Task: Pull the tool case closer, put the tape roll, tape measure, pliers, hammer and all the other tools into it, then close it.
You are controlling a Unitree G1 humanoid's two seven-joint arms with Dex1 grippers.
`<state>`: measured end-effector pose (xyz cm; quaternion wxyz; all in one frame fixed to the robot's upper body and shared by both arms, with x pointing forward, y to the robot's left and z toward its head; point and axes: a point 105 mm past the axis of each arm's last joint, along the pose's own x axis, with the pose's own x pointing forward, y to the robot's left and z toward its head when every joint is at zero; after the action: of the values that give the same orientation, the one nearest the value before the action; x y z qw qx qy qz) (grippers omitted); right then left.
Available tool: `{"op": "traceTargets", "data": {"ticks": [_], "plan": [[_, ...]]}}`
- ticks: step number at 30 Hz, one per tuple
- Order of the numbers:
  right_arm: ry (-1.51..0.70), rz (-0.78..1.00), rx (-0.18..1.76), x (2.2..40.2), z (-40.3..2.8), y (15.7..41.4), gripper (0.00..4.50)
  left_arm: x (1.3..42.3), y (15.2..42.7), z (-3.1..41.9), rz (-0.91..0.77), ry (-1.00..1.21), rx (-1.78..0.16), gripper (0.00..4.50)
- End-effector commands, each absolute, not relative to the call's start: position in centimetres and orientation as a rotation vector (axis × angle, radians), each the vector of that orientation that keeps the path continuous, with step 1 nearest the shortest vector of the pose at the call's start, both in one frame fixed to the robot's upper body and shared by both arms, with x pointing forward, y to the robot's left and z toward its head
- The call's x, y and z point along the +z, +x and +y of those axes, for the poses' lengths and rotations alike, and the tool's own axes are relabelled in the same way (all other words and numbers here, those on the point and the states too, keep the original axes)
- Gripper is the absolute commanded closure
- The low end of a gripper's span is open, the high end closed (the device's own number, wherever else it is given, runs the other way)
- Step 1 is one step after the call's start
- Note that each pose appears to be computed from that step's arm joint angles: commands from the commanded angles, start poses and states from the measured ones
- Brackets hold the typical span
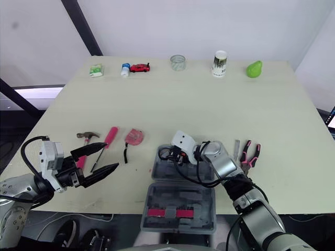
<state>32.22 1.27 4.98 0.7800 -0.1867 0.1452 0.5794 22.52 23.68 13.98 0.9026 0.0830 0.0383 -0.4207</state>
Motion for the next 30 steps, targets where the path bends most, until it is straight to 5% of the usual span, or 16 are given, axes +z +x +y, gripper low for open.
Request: {"op": "traceTargets", "data": {"ticks": [1,13,22,30], "plan": [[-0.391,0.333,1.256,4.6,1.4,31.8,2.95,14.4,22.5,23.9,0.07,0.19,-0.871,0.0],[-0.18,0.062,1.216,11.9,0.1,31.7,2.95,14.6,22.6,24.5,0.034,0.145,-0.833,0.0],[-0.124,-0.035,0.963,14.4,-10.0,30.4,2.95,13.5,21.1,28.0,0.044,0.073,-0.67,0.0],[-0.145,0.044,0.666,11.7,-20.6,26.8,2.95,11.4,19.7,32.3,0.092,0.038,-0.499,0.0]]}}
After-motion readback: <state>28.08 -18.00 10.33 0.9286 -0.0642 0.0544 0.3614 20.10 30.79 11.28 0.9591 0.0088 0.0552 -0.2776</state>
